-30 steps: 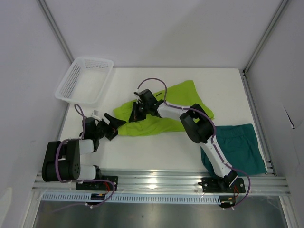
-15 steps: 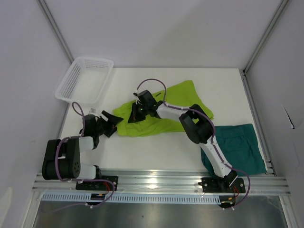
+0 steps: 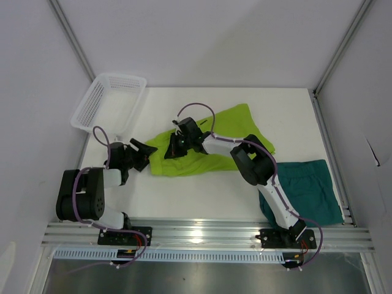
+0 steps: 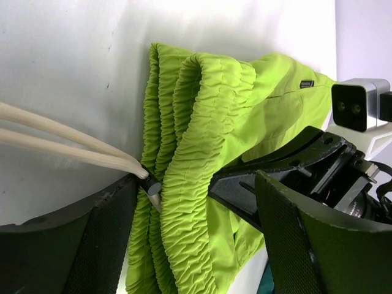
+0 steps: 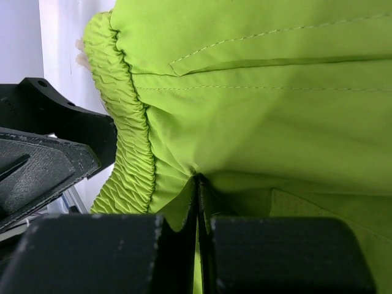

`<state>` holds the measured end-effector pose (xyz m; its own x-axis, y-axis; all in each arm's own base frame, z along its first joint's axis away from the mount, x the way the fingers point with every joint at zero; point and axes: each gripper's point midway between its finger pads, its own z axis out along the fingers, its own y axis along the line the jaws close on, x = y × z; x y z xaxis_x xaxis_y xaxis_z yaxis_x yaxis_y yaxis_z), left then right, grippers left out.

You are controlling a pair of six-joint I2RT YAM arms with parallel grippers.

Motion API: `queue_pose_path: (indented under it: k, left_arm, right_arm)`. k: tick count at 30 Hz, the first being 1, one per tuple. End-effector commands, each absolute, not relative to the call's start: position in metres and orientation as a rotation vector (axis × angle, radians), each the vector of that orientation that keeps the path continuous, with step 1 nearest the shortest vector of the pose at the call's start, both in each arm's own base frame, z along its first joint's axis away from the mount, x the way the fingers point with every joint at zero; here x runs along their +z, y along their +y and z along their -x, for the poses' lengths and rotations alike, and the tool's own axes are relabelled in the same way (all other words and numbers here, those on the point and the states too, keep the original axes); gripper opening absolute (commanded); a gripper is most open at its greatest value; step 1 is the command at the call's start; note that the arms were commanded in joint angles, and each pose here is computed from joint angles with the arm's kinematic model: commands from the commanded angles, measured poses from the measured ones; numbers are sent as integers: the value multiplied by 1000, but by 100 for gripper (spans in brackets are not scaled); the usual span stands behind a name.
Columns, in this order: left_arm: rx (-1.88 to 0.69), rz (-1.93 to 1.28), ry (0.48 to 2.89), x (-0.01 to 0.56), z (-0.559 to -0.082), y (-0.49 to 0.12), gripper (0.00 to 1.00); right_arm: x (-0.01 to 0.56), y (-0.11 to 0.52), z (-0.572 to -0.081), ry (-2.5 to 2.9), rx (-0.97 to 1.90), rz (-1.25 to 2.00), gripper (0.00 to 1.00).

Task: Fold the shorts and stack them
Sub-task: Fold the shorts

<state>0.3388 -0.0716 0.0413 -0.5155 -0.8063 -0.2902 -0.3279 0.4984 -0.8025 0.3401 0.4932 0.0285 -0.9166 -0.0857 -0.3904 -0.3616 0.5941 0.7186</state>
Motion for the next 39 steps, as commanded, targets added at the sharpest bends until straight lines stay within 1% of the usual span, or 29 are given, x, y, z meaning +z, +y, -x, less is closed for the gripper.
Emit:
queue_pose_path:
  k: [1, 3, 4, 7, 13, 18, 21, 29, 34, 37, 39]
  left_arm:
    - [-885, 920, 2062, 42, -349, -70, 77]
    - [-896, 909, 2057, 44, -351, -72, 73]
    - [-907, 892, 2048, 47, -354, -73, 68]
    - [-940, 864, 2056, 47, -356, -79, 58]
    - [-1016, 790, 2024, 57, -358, -88, 50]
    - [-1151, 672, 1965, 71, -358, -104, 48]
    - [-1182, 653, 1956, 74, -358, -108, 47]
    - [-1082, 600, 1987, 80, -363, -111, 41]
    - [-1009, 567, 2073, 72, -358, -121, 36]
    - [-952, 548, 2104, 73, -362, -123, 36]
    - [-887, 560, 2159, 68, -363, -124, 39]
  right_arm:
    - [11, 490, -323, 2583, 1206, 374, 0]
    - [10, 491, -322, 2586, 1205, 371, 0]
    - [10, 491, -322, 2585, 1206, 371, 0]
    - [10, 490, -322, 2590, 1205, 364, 0]
    - [13, 493, -322, 2581, 1226, 362, 0]
    - [12, 496, -320, 2583, 1258, 355, 0]
    - [11, 497, -320, 2583, 1274, 348, 0]
    - [13, 500, -320, 2575, 1290, 343, 0]
    - [16, 501, -321, 2568, 1303, 346, 0]
    - [18, 502, -321, 2565, 1308, 349, 0]
    - [17, 501, -321, 2567, 1307, 346, 0]
